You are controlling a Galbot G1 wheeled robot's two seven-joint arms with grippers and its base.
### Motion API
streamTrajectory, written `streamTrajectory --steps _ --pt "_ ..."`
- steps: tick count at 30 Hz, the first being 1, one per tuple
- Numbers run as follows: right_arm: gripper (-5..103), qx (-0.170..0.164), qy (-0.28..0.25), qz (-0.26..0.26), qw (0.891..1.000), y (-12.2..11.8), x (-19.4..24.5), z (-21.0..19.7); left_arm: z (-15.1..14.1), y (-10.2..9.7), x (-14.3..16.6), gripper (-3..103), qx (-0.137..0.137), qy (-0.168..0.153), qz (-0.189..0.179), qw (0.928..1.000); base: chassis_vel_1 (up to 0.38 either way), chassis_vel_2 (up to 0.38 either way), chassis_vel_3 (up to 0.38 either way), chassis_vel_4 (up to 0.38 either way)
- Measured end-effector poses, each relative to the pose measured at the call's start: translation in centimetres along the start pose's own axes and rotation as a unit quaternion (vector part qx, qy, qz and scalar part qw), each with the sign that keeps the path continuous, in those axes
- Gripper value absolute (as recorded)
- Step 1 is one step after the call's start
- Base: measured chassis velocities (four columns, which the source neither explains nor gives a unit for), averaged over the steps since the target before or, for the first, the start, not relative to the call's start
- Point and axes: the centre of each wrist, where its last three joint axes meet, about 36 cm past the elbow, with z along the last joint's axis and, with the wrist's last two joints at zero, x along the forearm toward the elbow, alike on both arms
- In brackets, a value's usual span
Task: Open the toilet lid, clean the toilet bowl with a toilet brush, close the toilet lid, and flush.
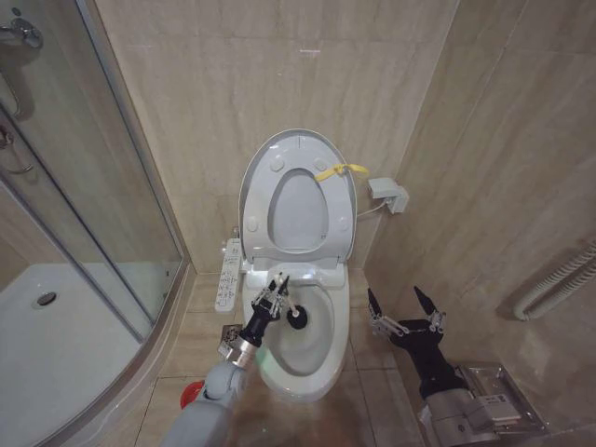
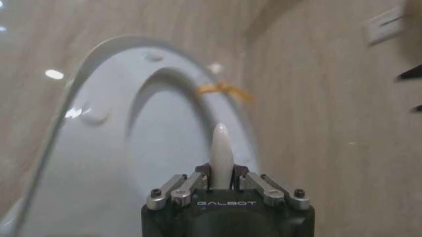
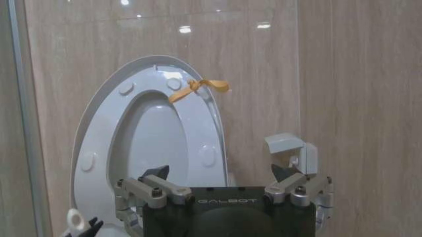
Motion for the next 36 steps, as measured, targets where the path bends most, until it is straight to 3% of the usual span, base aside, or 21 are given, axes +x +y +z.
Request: streamTrajectory --steps 3,6,11,13,15,16,19,24,27,28,32,33,36 --pt "100 0.000 0.000 0.000 1.000 0.0 0.0 0.0 -2.4 -1.3 0.6 21 -0.020 -0.007 0.033 0.9993 0.000 0.000 0.000 0.000" --pt "100 0.000 0.000 0.000 1.000 0.0 0.0 0.0 -3.3 -1.3 1.6 21 -0.035 -0.002 0.044 0.9984 0.000 0.000 0.000 0.000" --pt "100 0.000 0.000 0.000 1.000 0.0 0.0 0.0 -5.9 -1.4 3.4 21 -0.037 -0.002 0.030 0.9989 0.000 0.000 0.000 0.000" --pt "100 0.000 0.000 0.000 1.000 0.0 0.0 0.0 -9.1 -1.7 3.4 21 -0.029 -0.013 0.016 0.9994 0.000 0.000 0.000 0.000" --pt "100 0.000 0.000 0.000 1.000 0.0 0.0 0.0 -12.4 -1.1 3.4 21 -0.044 -0.027 0.016 0.9985 0.000 0.000 0.000 0.000" --pt "100 0.000 0.000 0.000 1.000 0.0 0.0 0.0 -12.4 -1.1 3.4 21 -0.044 -0.027 0.016 0.9985 0.000 0.000 0.000 0.000" --pt "100 0.000 0.000 0.000 1.000 0.0 0.0 0.0 -17.5 -0.3 4.2 21 -0.082 -0.043 0.013 0.9956 0.000 0.000 0.000 0.000" --pt "100 0.000 0.000 0.000 1.000 0.0 0.0 0.0 -21.6 -0.1 5.7 21 -0.122 -0.048 -0.001 0.9914 0.000 0.000 0.000 0.000" --pt "100 0.000 0.000 0.000 1.000 0.0 0.0 0.0 -25.8 -1.7 7.1 21 -0.155 -0.041 -0.065 0.9850 0.000 0.000 0.000 0.000" --pt "100 0.000 0.000 0.000 1.000 0.0 0.0 0.0 -25.8 -1.7 7.1 21 -0.155 -0.041 -0.065 0.9850 0.000 0.000 0.000 0.000" --pt "100 0.000 0.000 0.000 1.000 0.0 0.0 0.0 -29.8 -4.9 8.5 21 -0.177 -0.023 -0.179 0.9675 0.000 0.000 0.000 0.000" --pt "100 0.000 0.000 0.000 1.000 0.0 0.0 0.0 -29.8 -4.9 8.5 21 -0.177 -0.023 -0.179 0.9675 0.000 0.000 0.000 0.000" --pt "100 0.000 0.000 0.000 1.000 0.0 0.0 0.0 -31.1 -7.0 8.9 21 -0.185 -0.005 -0.238 0.9536 0.000 0.000 0.000 0.000"
